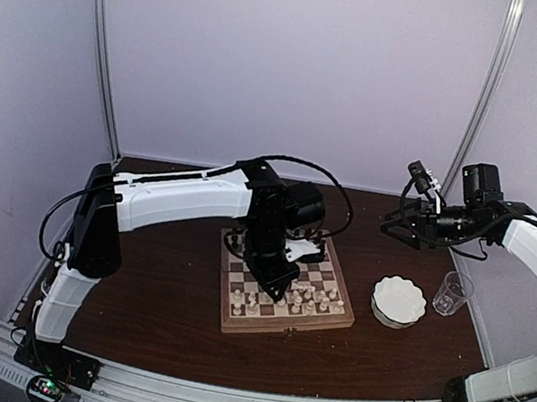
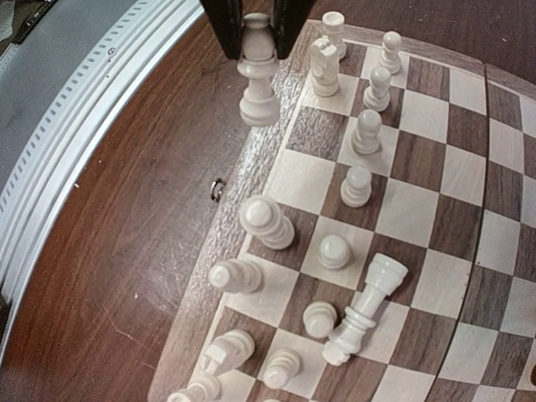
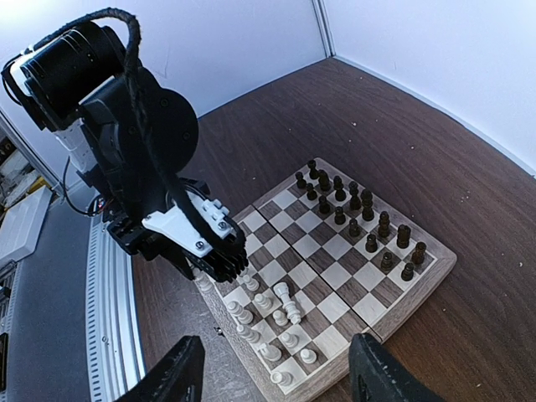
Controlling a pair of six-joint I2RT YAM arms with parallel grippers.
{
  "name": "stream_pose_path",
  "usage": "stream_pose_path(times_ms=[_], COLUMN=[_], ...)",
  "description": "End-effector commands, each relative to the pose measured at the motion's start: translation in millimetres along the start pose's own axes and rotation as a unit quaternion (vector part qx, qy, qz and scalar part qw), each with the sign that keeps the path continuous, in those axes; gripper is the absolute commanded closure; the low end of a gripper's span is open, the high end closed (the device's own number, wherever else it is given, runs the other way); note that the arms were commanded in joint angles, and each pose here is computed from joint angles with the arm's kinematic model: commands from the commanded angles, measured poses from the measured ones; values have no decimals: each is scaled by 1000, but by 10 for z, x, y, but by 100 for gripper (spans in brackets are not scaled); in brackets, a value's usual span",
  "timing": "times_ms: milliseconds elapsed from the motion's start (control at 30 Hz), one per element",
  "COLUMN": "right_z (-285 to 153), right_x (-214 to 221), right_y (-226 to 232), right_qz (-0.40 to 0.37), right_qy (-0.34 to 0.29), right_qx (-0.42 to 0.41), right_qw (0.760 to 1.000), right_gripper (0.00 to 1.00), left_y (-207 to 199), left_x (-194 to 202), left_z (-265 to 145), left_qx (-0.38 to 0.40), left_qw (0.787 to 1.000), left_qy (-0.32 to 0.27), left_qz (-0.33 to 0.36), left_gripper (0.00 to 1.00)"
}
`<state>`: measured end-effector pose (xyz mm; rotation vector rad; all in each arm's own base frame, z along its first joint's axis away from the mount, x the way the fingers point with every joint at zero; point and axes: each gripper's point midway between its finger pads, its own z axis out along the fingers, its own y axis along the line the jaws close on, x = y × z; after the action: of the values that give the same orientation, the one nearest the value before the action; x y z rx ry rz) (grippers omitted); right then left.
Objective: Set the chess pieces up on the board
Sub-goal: Place the bishop on c1.
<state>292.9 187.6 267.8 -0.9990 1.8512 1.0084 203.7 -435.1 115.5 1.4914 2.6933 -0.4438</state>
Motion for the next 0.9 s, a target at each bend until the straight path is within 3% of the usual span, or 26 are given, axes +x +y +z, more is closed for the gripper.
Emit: stream_pose_path(times_ms=[0, 600, 867], right_z=[-52, -43, -38], right_x=[-40, -23, -22], right_y=[34, 35, 35], right_qz=[-12, -9, -8], right_qy=[-5, -3, -4], right_qx=[5, 2, -1], right_qw=[1000, 1000, 1000], right_gripper=[39, 39, 39], left_y=[-4, 90, 143], left_x=[-41, -90, 69], left_z=[82, 348, 208], left_qx=[-7, -17, -40], left_qw=[1000, 1000, 998], left_qy=[6, 20, 42], left_qz=[6, 1, 5], left_gripper=[100, 100, 100])
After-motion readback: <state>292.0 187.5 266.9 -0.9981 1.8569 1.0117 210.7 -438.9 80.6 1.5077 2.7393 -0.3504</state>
